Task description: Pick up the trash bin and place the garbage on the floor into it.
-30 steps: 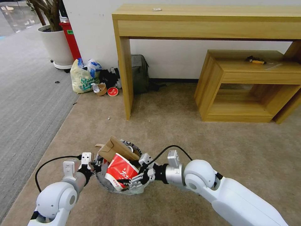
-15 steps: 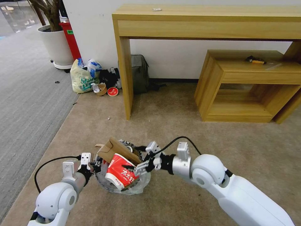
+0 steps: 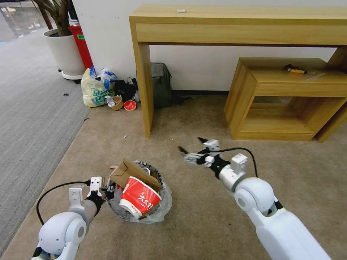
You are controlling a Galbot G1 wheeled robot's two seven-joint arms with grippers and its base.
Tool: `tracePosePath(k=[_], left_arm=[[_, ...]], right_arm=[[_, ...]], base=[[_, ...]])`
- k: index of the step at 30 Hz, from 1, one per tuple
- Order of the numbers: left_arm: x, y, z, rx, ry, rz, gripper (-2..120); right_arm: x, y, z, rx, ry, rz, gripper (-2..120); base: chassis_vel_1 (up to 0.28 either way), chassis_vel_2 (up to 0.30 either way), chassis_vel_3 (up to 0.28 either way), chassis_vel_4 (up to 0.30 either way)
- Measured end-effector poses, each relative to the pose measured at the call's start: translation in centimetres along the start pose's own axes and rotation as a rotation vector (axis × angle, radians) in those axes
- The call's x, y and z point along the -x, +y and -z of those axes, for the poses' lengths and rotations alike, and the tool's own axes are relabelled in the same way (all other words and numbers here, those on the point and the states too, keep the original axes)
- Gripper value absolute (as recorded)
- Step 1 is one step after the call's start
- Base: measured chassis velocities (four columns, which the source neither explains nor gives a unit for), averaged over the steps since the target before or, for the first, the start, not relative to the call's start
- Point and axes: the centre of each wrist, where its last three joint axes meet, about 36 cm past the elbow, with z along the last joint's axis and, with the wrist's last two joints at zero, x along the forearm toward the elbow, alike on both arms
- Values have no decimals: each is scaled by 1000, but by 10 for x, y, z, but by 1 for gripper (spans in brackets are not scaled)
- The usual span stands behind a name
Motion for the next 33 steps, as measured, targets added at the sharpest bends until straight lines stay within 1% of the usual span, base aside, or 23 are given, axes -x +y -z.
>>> tracePosePath(k=[1, 3, 4, 7, 17, 21, 23, 33], left_arm=[[0, 0, 0, 0, 0, 0, 0], [-1, 0, 0, 0, -2, 2, 0], [-1, 0, 0, 0, -2, 2, 0], [-4, 1, -1, 1, -3, 3, 0], [-9, -1, -1, 2, -10, 2, 0], [-11, -1, 0, 2, -13, 5, 0], [-12, -1, 0, 3, -15, 4, 0], [-15, -2, 1, 6, -21, -1, 0]], right_arm=[[0, 0, 0, 0, 0, 0, 100], [-9, -15, -12, -4, -19, -93, 100], [-9, -15, -12, -4, -19, -93, 100], [-23, -25, -21, 2, -25, -150, 100], [-30, -23, -15, -5, -32, -145, 100], [-31, -17, -16, -9, -21, -135, 100], [-34, -11, -18, -13, -13, -125, 100], [-39, -4, -16, -24, 0, -103, 100]], base=[[0, 0, 0, 0], [0, 0, 0, 0], [0, 0, 0, 0], [0, 0, 0, 0], [0, 0, 0, 0], [0, 0, 0, 0], [0, 0, 0, 0], [53, 54, -56, -47]])
